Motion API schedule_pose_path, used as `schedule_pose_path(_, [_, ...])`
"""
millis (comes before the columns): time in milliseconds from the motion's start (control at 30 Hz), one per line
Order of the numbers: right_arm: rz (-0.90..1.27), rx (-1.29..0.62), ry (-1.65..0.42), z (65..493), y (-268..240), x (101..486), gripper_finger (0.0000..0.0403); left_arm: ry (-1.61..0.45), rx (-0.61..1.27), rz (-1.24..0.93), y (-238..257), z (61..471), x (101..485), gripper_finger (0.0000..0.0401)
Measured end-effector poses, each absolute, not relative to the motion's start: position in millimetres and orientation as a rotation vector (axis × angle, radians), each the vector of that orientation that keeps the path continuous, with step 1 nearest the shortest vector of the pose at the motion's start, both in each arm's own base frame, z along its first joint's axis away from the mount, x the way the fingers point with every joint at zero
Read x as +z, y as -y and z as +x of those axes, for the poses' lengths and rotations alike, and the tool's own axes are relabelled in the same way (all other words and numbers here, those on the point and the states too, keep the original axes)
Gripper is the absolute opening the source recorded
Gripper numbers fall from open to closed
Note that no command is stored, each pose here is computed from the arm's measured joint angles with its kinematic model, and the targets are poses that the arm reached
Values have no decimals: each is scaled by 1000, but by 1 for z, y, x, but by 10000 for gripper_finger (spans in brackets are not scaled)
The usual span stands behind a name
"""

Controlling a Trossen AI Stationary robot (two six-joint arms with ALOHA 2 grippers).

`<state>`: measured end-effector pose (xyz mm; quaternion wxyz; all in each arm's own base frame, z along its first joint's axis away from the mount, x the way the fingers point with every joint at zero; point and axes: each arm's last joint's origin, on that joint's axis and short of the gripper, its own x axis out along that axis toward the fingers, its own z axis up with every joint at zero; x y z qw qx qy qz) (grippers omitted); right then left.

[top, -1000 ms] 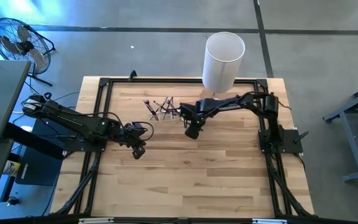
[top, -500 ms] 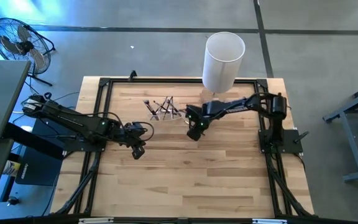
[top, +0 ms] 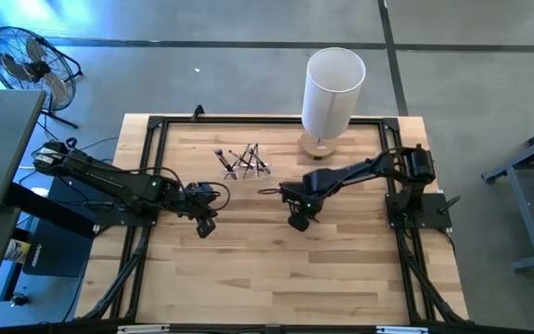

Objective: Put items in baskets/containers
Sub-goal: Put the black eyeshadow brush into the transparent organizer

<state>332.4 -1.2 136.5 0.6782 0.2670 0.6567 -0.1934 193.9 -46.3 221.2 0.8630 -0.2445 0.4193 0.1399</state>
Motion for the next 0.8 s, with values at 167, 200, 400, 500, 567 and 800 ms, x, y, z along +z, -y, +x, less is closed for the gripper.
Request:
schedule_pose_path(167, [591, -451, -1464, 333, -2, 137, 56, -879, 293, -513, 46, 194, 221, 0])
schedule_pose_path(200, [592, -451, -1463, 333, -3, 137, 65, -879, 293, -513, 46, 194, 221, 0])
schedule_pose_path(400, [623, -431, -1465, 333, -1, 140, 108, -879, 294, -513, 46, 194, 221, 0])
schedule_pose_path(500, [634, -432, -1443, 331, 3, 147, 121, -878, 294, -513, 46, 194, 221, 0])
schedule_pose_path(567, [619, -453, -1398, 330, 7, 156, 125, -876, 293, -514, 46, 194, 221, 0])
schedule_pose_path(800, [569, -436, -1212, 339, 24, 175, 126, -872, 293, -514, 46, 194, 222, 0])
